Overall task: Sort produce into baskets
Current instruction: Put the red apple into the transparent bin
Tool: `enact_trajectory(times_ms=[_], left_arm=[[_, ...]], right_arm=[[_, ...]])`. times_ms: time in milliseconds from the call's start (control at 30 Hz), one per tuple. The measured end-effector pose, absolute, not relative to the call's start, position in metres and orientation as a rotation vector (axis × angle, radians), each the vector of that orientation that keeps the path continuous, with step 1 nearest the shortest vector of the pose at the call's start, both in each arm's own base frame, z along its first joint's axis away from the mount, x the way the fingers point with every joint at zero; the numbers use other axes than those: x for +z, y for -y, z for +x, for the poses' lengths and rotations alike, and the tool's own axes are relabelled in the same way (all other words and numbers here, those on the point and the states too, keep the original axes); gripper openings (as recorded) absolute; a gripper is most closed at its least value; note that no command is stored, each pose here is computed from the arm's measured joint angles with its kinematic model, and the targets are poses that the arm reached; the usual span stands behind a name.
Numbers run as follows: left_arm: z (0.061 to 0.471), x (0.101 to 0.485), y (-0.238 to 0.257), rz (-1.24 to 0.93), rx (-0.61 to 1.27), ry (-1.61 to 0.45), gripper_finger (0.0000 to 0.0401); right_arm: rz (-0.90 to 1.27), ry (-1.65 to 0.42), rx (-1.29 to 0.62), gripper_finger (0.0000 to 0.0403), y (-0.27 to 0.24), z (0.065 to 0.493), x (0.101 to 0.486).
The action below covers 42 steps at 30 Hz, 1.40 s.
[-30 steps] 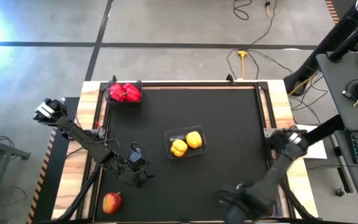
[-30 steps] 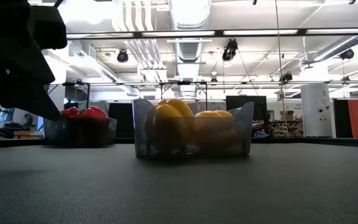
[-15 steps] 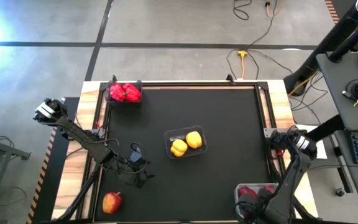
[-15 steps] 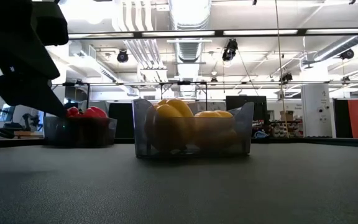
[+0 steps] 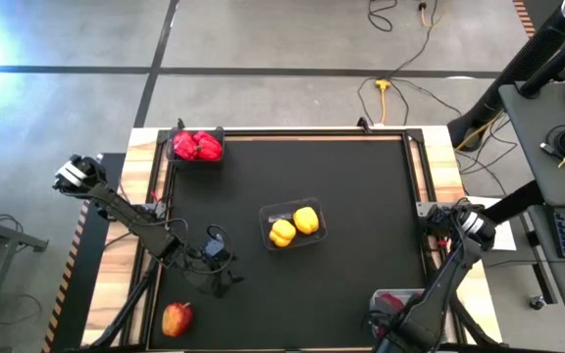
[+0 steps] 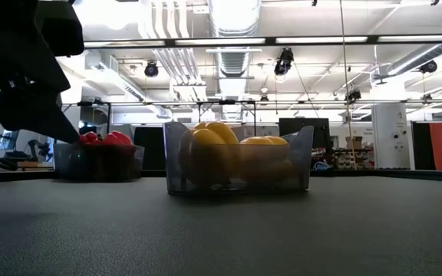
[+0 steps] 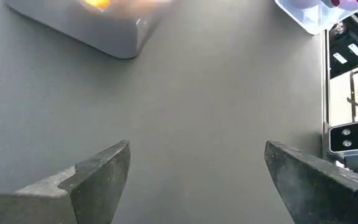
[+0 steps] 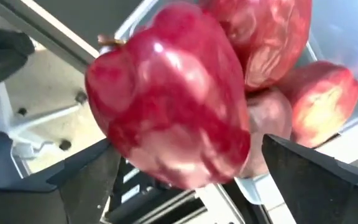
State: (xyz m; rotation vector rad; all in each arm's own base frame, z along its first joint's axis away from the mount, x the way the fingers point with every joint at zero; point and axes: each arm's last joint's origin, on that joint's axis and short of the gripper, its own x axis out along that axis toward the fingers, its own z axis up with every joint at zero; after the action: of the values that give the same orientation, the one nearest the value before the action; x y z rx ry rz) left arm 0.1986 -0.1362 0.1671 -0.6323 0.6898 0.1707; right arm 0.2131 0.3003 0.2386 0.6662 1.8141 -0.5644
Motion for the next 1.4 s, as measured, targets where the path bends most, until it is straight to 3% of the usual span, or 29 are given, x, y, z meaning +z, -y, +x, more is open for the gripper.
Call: enact_trajectory(times_ms=[367, 833, 1400], left_arm=[[0.2, 0.168, 0.137, -0.642, 0.165, -0.676, 0.0354], [0.2, 0.169, 0.137, -0.624, 0.151, -0.669, 0.0354], [0.194, 0.183, 0.15, -0.617, -0.006, -0.782, 0.0354]], right_arm=[[0.75, -1.8, -0.512, 0.0384, -0.303, 0.214, 0.266], [0.736, -1.729, -0.731, 0.0384, -0.278, 0.204, 0.287], [0.707, -1.731, -0.735, 0.0384, -0.278, 0.204, 0.232]])
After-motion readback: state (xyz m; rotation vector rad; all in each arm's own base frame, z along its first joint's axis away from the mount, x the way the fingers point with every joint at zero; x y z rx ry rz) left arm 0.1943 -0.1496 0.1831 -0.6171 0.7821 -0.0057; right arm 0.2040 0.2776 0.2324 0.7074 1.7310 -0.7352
